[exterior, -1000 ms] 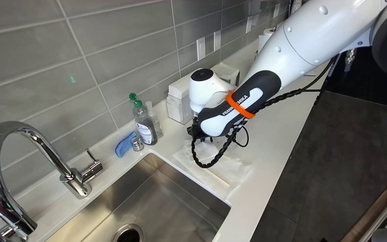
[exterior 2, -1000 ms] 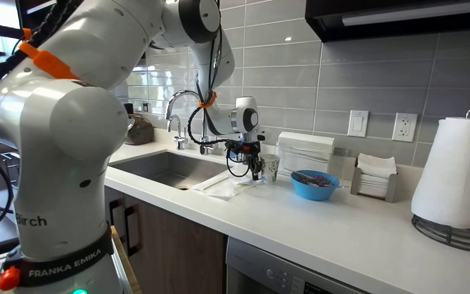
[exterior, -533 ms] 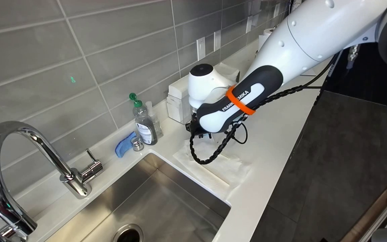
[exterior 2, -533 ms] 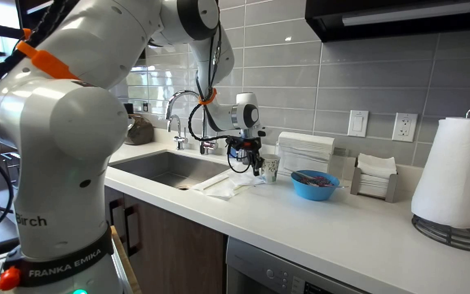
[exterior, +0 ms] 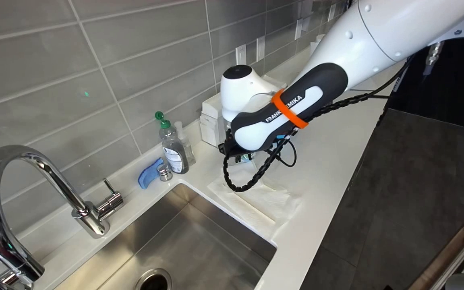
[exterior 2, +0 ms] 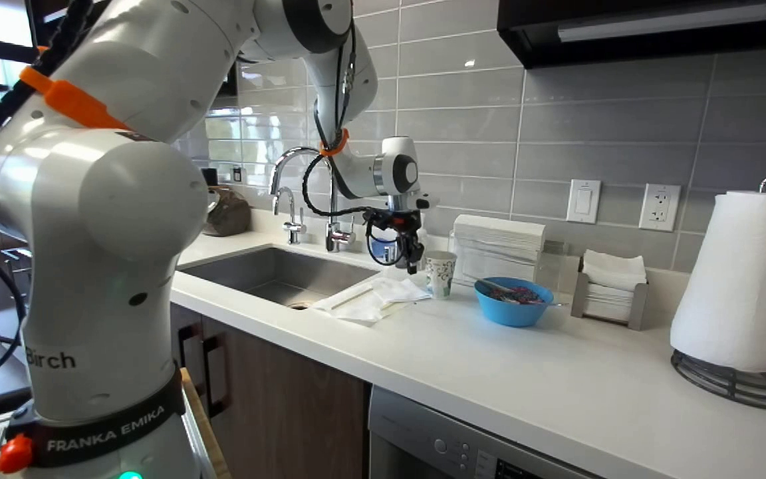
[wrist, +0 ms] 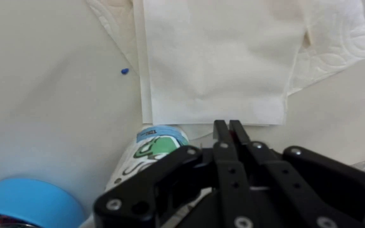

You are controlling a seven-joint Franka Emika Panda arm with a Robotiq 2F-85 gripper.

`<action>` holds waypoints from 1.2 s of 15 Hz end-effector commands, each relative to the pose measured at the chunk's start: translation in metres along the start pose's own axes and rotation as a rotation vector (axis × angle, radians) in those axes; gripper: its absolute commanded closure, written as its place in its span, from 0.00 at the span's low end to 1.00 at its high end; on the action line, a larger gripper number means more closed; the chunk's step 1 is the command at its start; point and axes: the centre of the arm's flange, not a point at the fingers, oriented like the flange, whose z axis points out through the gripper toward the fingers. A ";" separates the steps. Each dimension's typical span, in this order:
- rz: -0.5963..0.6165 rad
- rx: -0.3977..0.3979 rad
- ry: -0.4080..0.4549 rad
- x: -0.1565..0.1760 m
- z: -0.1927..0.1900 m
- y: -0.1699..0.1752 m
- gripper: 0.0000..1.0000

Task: Place one paper towel in the cup

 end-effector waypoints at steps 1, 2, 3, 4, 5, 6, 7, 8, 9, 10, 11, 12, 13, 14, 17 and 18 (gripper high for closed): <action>-0.001 0.048 0.000 0.001 -0.050 0.004 0.99; 0.012 0.064 0.010 0.005 -0.063 0.006 0.99; 0.037 0.073 0.018 0.008 -0.075 0.010 0.99; 0.057 0.074 0.026 0.012 -0.085 0.013 0.99; 0.076 0.069 0.019 0.014 -0.093 0.018 0.99; 0.098 0.054 0.016 0.015 -0.100 0.023 0.99; 0.115 0.043 0.016 0.017 -0.105 0.029 0.99; 0.135 0.027 0.007 0.019 -0.110 0.034 0.99; 0.148 0.016 0.004 0.020 -0.112 0.039 0.99; 0.163 0.005 -0.004 0.021 -0.112 0.043 0.99; 0.171 -0.004 -0.013 0.021 -0.111 0.047 0.99; 0.182 -0.017 -0.018 0.022 -0.106 0.051 0.99; 0.193 -0.025 -0.018 0.023 -0.101 0.053 0.99; 0.202 -0.032 -0.011 0.025 -0.095 0.055 0.99; 0.218 -0.052 0.006 0.028 -0.074 0.060 0.99; 0.217 -0.050 0.006 0.029 -0.068 0.060 0.99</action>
